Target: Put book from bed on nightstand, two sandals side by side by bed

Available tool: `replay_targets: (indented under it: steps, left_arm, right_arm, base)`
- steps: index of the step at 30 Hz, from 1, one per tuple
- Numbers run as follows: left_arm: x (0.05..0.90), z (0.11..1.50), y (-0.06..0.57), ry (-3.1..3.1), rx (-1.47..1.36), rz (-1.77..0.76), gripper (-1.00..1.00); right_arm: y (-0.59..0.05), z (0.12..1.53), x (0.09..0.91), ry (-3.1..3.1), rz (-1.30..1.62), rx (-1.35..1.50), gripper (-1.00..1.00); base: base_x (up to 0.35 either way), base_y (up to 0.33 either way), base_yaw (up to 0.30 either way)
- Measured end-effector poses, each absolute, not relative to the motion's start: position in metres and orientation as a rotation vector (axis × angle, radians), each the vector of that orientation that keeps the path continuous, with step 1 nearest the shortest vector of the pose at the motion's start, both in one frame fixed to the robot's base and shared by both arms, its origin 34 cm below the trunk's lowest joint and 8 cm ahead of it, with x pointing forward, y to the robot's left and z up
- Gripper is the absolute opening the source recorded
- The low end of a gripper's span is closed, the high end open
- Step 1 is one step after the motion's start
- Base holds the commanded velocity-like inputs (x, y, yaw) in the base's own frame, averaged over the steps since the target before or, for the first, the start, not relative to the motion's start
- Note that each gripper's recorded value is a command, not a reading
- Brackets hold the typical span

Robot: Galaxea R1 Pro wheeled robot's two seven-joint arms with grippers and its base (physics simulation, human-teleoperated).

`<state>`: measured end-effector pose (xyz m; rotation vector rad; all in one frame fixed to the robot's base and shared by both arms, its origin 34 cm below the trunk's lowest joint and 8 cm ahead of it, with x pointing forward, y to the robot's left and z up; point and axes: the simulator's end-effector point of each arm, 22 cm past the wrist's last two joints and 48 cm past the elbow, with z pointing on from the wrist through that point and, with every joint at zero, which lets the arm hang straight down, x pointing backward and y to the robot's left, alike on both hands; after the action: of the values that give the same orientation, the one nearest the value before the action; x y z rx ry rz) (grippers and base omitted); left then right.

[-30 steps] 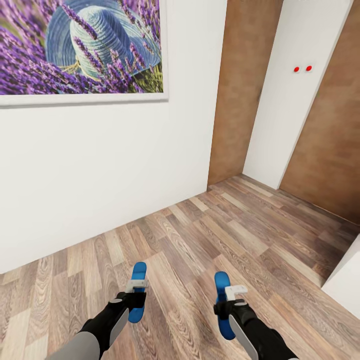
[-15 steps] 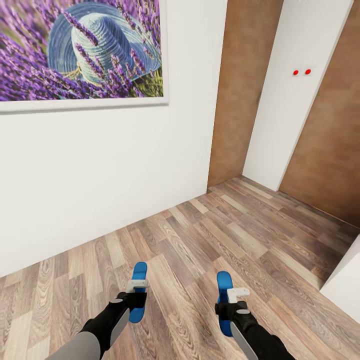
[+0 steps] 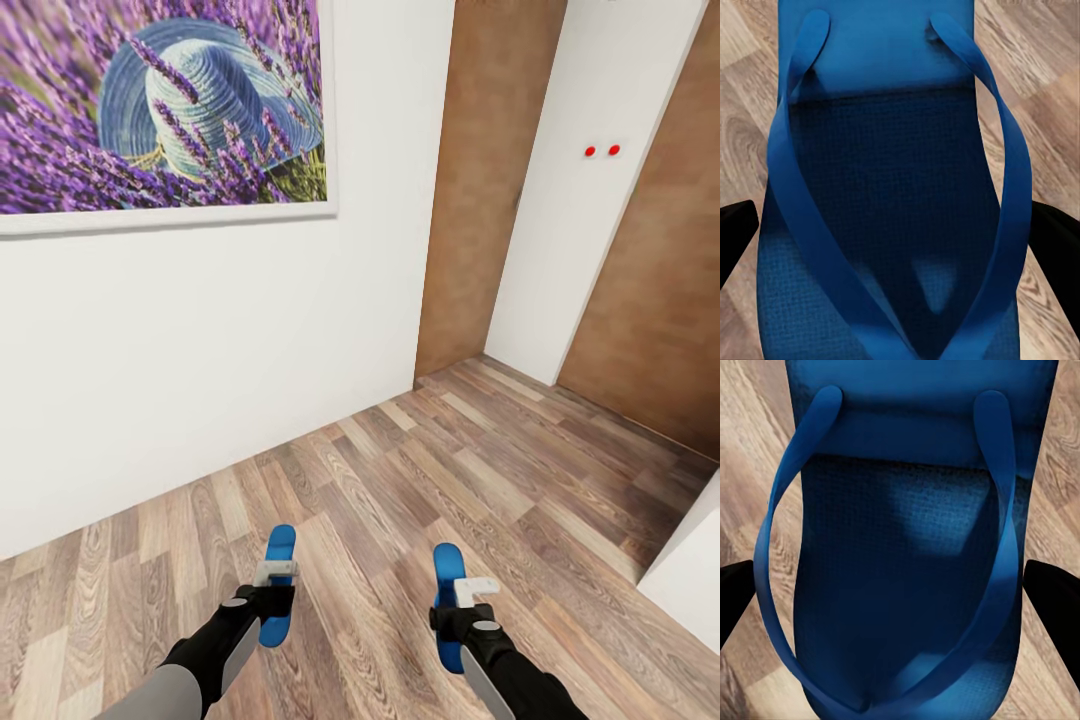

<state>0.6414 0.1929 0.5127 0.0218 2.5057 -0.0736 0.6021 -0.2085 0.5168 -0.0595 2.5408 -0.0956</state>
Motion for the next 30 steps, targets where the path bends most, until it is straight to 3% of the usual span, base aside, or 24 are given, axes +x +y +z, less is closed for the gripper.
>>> replay_targets:
  steps: [30]
  left_arm:
    - [0.628, 0.549, 0.195, 2.541, 0.026, -0.074, -1.0]
  right_arm:
    - [-0.205, 0.567, 0.608, 2.523, -0.09, -0.071, -1.0]
  base:
    - [0.0, 0.0, 0.0]
